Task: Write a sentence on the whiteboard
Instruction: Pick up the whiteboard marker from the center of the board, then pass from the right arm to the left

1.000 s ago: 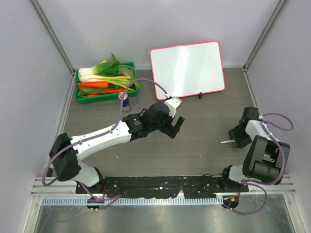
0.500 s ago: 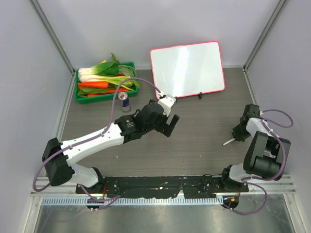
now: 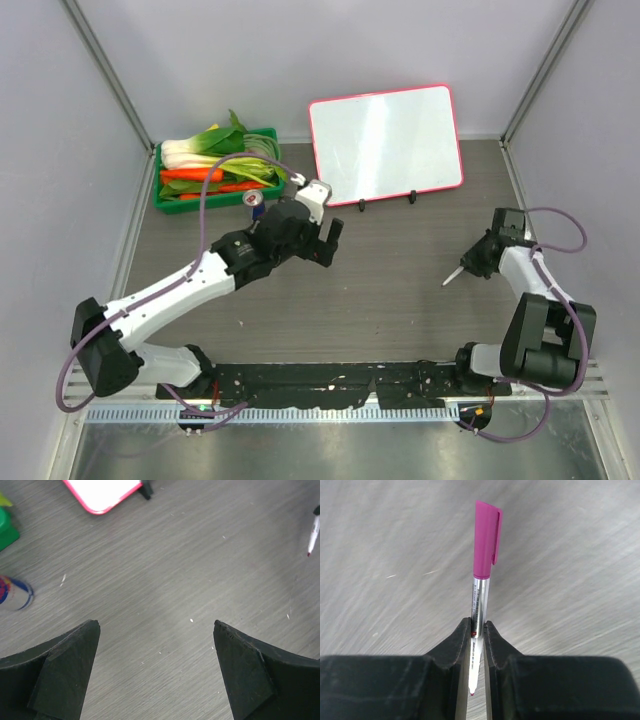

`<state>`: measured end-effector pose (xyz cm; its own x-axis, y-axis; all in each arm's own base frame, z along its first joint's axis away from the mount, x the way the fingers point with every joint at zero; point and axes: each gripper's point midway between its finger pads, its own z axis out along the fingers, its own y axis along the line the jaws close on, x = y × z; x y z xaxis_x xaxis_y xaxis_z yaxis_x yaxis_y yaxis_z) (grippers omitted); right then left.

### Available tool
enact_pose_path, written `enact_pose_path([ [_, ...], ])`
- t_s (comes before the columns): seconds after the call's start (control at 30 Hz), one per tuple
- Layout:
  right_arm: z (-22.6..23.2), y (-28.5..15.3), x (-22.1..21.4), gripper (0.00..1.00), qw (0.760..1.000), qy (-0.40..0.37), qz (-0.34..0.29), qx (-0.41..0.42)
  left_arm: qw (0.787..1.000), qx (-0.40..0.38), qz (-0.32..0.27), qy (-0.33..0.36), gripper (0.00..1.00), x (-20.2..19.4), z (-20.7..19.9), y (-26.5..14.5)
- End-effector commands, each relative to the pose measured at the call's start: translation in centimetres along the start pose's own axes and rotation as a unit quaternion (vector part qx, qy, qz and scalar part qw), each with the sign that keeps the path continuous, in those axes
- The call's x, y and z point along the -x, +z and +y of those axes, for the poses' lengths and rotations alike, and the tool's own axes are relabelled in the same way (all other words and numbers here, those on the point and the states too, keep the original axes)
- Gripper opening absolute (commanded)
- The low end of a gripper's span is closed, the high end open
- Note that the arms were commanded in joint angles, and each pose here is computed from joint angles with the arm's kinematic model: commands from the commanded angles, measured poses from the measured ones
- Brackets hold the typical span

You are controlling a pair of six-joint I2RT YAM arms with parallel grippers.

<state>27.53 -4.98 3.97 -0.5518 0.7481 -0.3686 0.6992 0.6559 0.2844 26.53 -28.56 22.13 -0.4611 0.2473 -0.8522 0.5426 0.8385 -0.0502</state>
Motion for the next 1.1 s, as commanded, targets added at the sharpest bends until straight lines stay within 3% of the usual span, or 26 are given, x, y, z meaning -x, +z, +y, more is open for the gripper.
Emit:
enact_pose_path([
  [0.0, 7.1, -4.3, 3.0, 0.01, 0.990, -0.076, -0.081, 0.087, 0.996, -0.020, -0.001, -0.086, 1.00, 0.6, 2.2, -0.6],
  [0.17, 14.7, -7.4, 1.3, 0.01, 0.969, -0.155, -0.111, 0.160, 0.981, -0.080, 0.036, -0.174, 1.00, -0.2, 3.2, 0.2],
  [0.27, 19.9, -10.1, -1.4, 0.01, 0.945, -0.200, -0.114, 0.230, 0.961, -0.149, 0.067, -0.225, 1.00, -0.6, 2.2, 0.3],
  [0.4, 26.4, -13.8, -5.6, 0.01, 0.902, -0.222, -0.085, 0.359, 0.927, -0.233, 0.060, -0.286, 1.00, 0.3, 0.6, 0.4],
  [0.53, 30.7, -18.0, -9.0, 0.01, 0.854, -0.223, -0.066, 0.466, 0.902, -0.306, 0.032, -0.302, 1.00, 1.8, -1.1, -0.1],
  [0.67, 32.9, -22.0, -10.5, 0.01, 0.814, -0.199, -0.056, 0.543, 0.885, -0.356, 0.002, -0.299, 1.00, 3.3, -2.2, -1.0],
  [1.07, 33.6, -24.2, -12.4, 0.01, 0.790, -0.173, 0.001, 0.589, 0.891, -0.354, -0.023, -0.282, 0.88, 4.1, -1.9, -0.1],
])
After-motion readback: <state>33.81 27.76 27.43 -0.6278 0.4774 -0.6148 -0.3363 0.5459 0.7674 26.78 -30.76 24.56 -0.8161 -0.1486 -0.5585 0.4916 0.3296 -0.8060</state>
